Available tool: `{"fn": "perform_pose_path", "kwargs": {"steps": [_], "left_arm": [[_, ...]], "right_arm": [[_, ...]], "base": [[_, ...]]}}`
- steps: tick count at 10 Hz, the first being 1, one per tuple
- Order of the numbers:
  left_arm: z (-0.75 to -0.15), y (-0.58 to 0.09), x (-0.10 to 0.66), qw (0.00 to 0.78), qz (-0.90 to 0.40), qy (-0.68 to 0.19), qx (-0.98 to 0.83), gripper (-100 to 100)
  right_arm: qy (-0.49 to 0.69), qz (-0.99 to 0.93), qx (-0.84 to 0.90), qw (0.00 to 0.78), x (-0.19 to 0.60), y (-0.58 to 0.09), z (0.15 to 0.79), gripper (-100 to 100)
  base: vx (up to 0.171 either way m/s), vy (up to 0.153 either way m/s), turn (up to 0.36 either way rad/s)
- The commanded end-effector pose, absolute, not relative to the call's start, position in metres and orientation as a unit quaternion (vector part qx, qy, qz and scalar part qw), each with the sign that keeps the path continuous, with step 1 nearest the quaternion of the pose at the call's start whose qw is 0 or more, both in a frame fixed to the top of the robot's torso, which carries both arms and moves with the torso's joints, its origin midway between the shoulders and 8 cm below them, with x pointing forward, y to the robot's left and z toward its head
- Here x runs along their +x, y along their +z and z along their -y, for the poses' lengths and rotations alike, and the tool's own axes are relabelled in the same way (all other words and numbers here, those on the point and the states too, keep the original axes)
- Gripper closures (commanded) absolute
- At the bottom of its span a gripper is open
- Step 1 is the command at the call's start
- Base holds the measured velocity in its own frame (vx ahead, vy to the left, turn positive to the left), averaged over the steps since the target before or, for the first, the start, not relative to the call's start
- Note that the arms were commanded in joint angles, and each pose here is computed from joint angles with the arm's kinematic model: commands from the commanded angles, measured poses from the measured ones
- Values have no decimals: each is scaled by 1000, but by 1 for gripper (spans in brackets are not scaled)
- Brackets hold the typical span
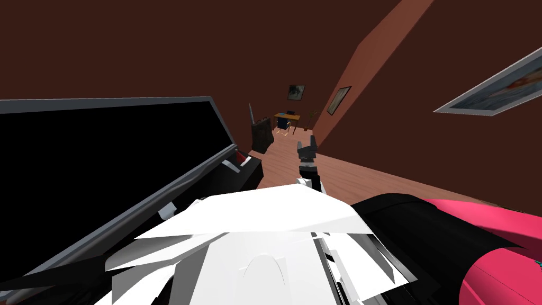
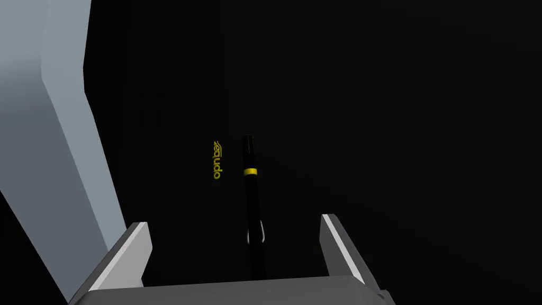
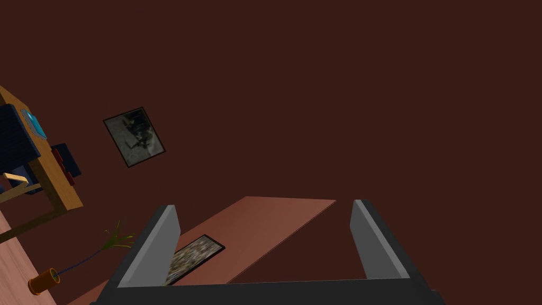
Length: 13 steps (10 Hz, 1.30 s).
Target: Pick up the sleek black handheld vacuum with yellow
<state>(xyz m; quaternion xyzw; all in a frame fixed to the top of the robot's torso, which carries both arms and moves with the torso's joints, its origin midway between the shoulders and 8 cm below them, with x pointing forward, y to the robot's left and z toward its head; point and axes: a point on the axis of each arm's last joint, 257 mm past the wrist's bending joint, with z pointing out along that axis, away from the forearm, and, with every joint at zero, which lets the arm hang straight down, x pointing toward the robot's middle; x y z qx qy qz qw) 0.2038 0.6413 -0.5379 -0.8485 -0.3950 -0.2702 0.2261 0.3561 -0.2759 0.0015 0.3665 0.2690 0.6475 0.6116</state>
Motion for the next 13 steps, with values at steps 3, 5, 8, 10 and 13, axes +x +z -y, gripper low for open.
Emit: {"fn": "perform_pose_path", "kwargs": {"steps": [3, 5, 8, 10, 13], "left_arm": [[-621, -561, 194, 190, 432, -246, -846, -100], [-606, -574, 189, 167, 456, -229, -844, -100], [-605, -577, 187, 163, 459, -226, -844, 0], [-607, -580, 169, 168, 459, -225, -843, -100], [-608, -583, 152, 167, 469, -228, -837, -100]], "right_arm": [[648, -269, 366, 612, 356, 2, 276, 0], [648, -269, 366, 612, 356, 2, 276, 0], [648, -269, 366, 612, 356, 2, 276, 0], [648, -269, 366, 612, 356, 2, 276, 0], [648, -269, 366, 612, 356, 2, 276, 0]], "base": [[-24, 30, -53], [-18, 25, -45], [-7, 8, -21], [16, -1, -60], [3, 4, -35]]}}
